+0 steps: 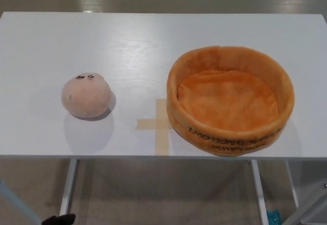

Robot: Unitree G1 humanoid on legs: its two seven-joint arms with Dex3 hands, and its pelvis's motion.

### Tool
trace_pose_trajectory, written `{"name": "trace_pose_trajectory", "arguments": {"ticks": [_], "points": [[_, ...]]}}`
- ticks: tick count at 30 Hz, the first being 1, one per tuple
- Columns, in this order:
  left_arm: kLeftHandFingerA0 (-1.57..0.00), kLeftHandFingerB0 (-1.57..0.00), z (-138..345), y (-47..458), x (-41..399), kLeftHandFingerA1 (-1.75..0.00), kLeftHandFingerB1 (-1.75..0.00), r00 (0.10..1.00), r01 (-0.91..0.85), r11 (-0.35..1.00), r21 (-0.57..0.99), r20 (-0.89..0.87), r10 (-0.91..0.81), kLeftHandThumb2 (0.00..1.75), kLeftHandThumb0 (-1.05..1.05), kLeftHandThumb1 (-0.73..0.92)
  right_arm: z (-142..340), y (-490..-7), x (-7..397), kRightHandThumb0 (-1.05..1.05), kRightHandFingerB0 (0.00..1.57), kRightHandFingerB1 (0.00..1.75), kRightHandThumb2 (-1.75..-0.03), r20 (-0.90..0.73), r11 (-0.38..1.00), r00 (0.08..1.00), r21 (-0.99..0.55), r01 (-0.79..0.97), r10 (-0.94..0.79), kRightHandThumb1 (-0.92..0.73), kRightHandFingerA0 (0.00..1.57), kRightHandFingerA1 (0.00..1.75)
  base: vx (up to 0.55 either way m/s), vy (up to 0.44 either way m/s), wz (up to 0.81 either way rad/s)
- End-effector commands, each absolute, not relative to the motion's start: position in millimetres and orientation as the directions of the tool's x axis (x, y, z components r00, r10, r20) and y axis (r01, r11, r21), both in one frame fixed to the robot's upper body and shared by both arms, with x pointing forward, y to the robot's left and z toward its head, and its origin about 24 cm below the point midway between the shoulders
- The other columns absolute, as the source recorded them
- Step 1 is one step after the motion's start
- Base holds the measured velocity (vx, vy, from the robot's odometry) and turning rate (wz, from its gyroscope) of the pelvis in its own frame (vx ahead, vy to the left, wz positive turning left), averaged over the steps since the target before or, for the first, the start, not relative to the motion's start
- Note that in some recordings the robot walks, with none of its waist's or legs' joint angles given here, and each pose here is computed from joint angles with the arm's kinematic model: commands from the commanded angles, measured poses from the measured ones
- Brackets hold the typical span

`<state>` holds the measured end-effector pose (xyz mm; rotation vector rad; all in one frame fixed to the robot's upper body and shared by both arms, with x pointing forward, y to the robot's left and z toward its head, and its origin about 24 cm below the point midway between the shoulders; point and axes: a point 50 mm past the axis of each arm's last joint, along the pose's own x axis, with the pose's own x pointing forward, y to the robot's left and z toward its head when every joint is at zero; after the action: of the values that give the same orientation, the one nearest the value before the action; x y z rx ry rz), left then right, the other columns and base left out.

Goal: Use the left hand to pick up the pink round toy on the left and place it inside the orange plate on the desk.

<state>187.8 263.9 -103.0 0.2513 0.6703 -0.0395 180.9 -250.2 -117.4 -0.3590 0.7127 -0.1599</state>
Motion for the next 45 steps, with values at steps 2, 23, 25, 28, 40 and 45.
{"name": "trace_pose_trajectory", "arguments": {"ticks": [2,23,25,28,40,45], "points": [[-0.2,-0.18,-78.4,287.2,186.7,-0.39,-0.35,0.762,0.405,0.891,0.205,-0.614,-0.205,0.69,-0.46,0.54,-117.9,-253.7,177.0,-0.39,0.63,0.44,-0.58,-0.608,0.922,0.745,-0.386,0.026,-0.275,-0.58,0.75,0.58,0.0,0.0,0.0],[-0.17,-0.11,125.2,259.3,206.2,-0.38,-0.3,0.362,0.907,0.332,0.26,-0.076,-0.929,0.6,-0.38,0.43,-120.1,-251.0,175.6,-0.39,0.64,0.44,-0.58,-0.62,0.924,0.734,-0.382,0.027,-0.278,-0.58,0.75,0.61,0.0,0.0,0.0],[-0.02,0.0,143.9,251.3,204.1,-0.5,-0.49,0.339,0.905,0.335,0.262,0.031,-0.94,0.87,-0.29,0.33,-119.9,-251.2,175.4,-0.38,0.64,0.44,-0.58,-0.618,0.924,0.736,-0.383,0.024,-0.276,-0.58,0.75,0.6,0.0,0.0,0.0],[-0.09,-0.08,164.0,243.2,200.7,-0.43,-0.24,0.305,0.902,0.33,0.277,0.132,-0.943,0.62,-0.46,0.43,-119.4,-251.8,175.6,-0.37,0.63,0.44,-0.58,-0.614,0.924,0.74,-0.38,0.028,-0.275,-0.58,0.74,0.59,0.0,0.0,0.0],[-0.24,-0.18,203.2,225.3,230.8,-0.43,-0.27,0.564,0.65,0.692,0.315,0.41,-0.717,0.55,-0.15,0.5,-120.9,-250.4,173.4,-0.39,0.64,0.44,-0.58,-0.62,0.922,0.735,-0.388,0.016,-0.274,-0.58,0.74,0.58,0.0,0.0,0.0],[-0.21,-0.17,203.5,222.7,253.3,-0.39,-0.3,0.647,0.495,0.745,0.447,0.383,-0.659,0.57,-0.14,0.49,-121.6,-249.8,171.9,-0.38,0.65,0.44,-0.58,-0.62,0.92,0.735,-0.392,0.013,-0.275,-0.58,0.75,0.62,0.0,0.0,0.0]]}}
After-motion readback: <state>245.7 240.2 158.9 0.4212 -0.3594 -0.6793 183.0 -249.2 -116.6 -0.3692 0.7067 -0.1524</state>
